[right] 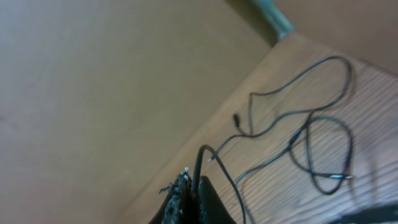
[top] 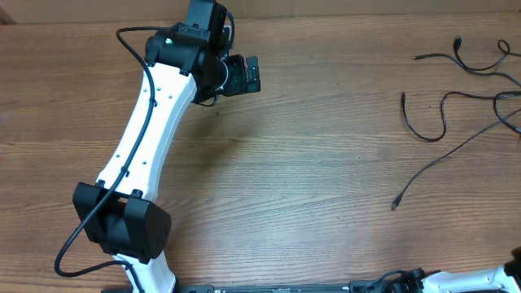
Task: Untangle cables
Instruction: 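Lay the cable at the right side and withdraw the right gripper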
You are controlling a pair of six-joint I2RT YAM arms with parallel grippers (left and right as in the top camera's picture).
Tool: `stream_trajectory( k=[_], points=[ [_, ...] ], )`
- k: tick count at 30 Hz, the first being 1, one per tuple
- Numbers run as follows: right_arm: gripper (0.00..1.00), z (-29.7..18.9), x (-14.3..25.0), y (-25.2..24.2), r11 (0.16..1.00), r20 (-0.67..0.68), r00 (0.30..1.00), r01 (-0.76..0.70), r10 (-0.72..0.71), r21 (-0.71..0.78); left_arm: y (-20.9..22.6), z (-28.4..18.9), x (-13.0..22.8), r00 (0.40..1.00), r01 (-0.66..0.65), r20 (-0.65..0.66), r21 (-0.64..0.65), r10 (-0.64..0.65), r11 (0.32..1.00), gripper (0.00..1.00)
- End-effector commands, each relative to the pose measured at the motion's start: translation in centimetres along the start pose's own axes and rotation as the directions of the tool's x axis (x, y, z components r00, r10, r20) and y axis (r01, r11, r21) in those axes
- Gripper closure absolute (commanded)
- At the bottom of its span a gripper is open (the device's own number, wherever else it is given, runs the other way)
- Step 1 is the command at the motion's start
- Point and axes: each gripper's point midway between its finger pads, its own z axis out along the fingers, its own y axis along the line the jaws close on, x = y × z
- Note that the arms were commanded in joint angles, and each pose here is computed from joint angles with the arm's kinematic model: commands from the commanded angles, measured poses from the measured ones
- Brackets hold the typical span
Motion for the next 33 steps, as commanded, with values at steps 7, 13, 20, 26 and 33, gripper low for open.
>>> stream_trajectory(
  k=[7, 13, 20, 26, 33],
  points=[
    [0.96, -1.8, -3.7, -1.9, 0.965, 0.117, 0.988, 0.069, -0.101, 0.252, 0.2, 0.0, -0.3, 1.000, -0.009, 0.007, -0.005, 0.009, 1.000, 0.00],
    [0.96, -2.2, -4.9, -2.4, 0.949, 0.150, 0.977, 0.099, -0.149, 0.299, 0.1, 0.0, -0.3, 1.000, -0.009, 0.008, -0.005, 0.009, 1.000, 0.00],
    [0.96, -3.0, -5.4, -4.3, 0.909, 0.167, 0.974, 0.070, -0.151, 0.412, 0.1, 0.0, -0.3, 1.000, -0.009, 0.008, -0.005, 0.009, 1.000, 0.00],
    [0.95, -1.8, -4.5, -3.1, 0.934, 0.138, 0.982, 0.076, -0.131, 0.349, 0.1, 0.0, -0.3, 1.000, -0.009, 0.008, -0.005, 0.009, 1.000, 0.00],
    [0.43, 2.2, -1.3, -1.5, 0.939, 0.027, 0.996, 0.069, -0.083, 0.338, 0.1, 0.0, -0.3, 1.000, -0.009, 0.008, -0.005, 0.009, 1.000, 0.01]
  ],
)
